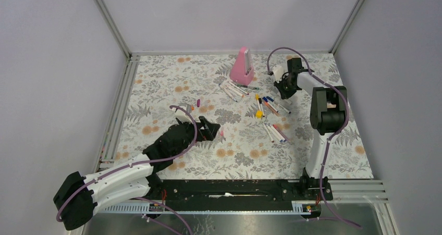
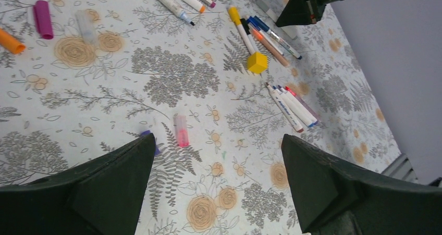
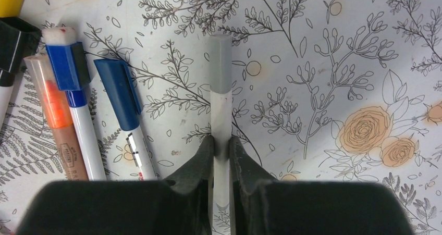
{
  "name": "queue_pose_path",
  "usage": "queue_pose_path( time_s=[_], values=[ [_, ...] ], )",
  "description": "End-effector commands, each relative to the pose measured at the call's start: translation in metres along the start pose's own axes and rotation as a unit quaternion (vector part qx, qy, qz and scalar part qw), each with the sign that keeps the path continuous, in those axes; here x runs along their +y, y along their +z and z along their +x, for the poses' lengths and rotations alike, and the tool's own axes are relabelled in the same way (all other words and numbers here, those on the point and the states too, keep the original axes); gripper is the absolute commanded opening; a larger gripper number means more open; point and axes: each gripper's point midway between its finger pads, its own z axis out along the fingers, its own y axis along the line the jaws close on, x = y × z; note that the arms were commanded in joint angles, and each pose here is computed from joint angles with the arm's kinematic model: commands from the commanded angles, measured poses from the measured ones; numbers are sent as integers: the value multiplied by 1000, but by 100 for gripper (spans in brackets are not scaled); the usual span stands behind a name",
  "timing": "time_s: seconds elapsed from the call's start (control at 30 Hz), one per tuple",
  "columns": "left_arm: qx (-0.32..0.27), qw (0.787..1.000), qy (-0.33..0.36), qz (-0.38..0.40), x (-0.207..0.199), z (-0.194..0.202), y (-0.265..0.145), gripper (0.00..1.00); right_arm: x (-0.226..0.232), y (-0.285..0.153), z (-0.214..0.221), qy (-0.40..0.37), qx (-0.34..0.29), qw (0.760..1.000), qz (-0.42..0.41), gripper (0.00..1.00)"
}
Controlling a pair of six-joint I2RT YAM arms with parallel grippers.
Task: Open the pen caps
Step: Pick up the pen from the center of the board.
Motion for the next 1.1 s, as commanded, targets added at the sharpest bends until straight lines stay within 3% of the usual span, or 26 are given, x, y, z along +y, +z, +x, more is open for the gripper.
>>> queue_pose_path(
  time_s=[0.0,0.3,0.53,0.8,0.93,1.07],
  values=[
    [-16,998,-31,55,-24,-11,0,99,6,-6,25,21,24,999,3,0],
    [-16,988,-74,133,-55,-13,0,99,8,-61,4,62,-89,994,-19,0],
    [-25,979,-90,183,-80,-21,7,99,57,-109,-14,83,-158,978,-110,0],
    [-38,971,-97,215,-108,-35,32,99,161,-174,-22,108,-245,903,-336,0],
    [-32,971,-108,212,-116,-33,57,99,188,-187,-16,120,-265,871,-396,0],
    [-31,969,-140,203,-121,-31,85,99,197,-189,-13,124,-273,858,-416,0]
  ],
)
